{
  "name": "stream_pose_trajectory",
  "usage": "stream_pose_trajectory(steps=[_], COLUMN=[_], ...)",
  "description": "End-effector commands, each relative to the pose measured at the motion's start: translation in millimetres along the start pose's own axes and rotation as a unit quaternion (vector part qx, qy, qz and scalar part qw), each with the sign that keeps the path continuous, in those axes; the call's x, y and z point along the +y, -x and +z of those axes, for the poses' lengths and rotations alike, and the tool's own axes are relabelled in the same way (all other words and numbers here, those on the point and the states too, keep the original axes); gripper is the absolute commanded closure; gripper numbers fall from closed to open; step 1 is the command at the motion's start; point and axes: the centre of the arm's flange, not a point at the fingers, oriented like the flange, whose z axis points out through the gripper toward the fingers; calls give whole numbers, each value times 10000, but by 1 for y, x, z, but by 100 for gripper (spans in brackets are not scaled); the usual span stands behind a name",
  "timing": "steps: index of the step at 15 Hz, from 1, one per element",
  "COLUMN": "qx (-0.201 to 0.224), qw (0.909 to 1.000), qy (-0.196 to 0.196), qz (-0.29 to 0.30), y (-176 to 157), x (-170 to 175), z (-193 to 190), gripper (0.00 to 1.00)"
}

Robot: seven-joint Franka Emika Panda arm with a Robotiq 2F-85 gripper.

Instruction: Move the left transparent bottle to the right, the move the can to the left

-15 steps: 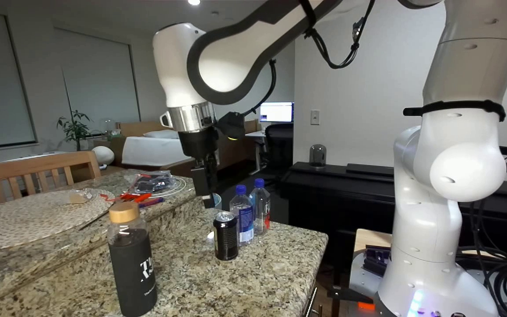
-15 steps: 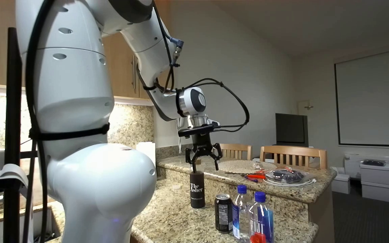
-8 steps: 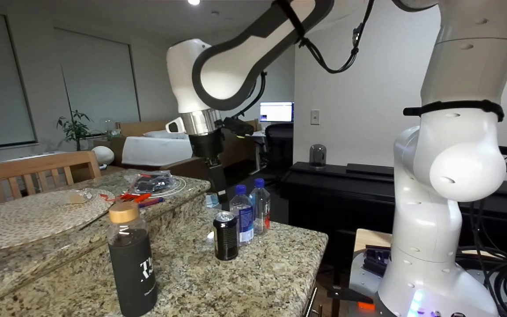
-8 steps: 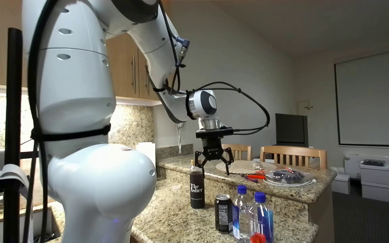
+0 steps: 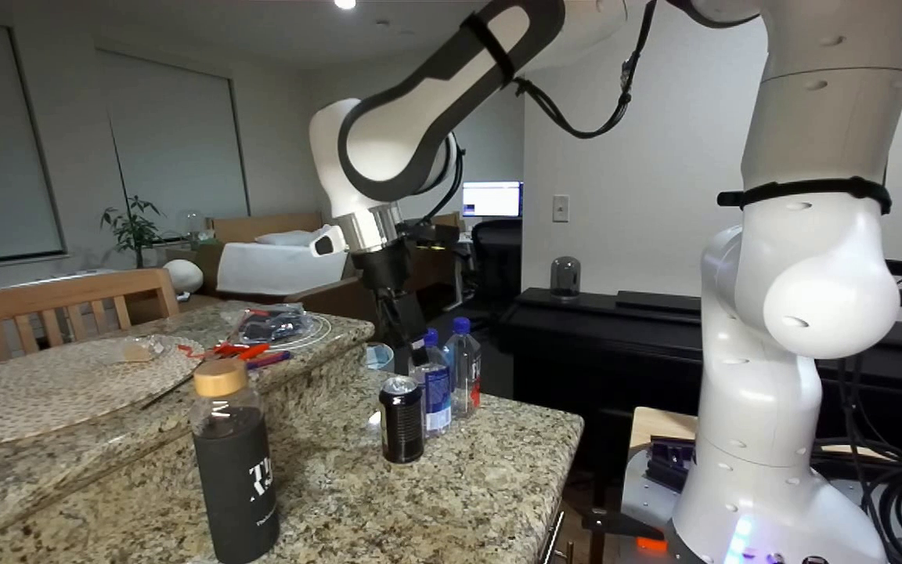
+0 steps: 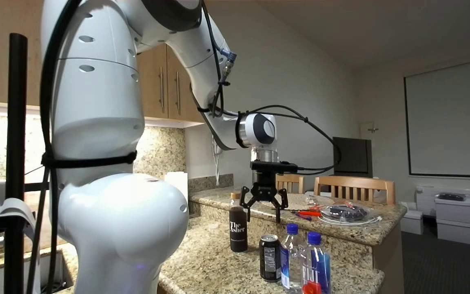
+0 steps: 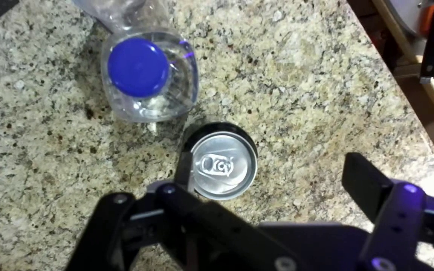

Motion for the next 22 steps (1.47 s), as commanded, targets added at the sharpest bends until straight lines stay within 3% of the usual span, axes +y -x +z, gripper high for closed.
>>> stream_pose_trajectory(steps=[1,6,9,15,22], qx=[15,172,239,-84,-123], qw=[9999,9964,9928,9746,9609], qy=[148,533,476,342,489], qz=[-67,-642,-1073,-2210,-2722], y=[-2,-14,-10,-5,-8], x=[-4,-10,-8,6,10], z=[-1,12,31,65,75], gripper=[0,0,0,0,0])
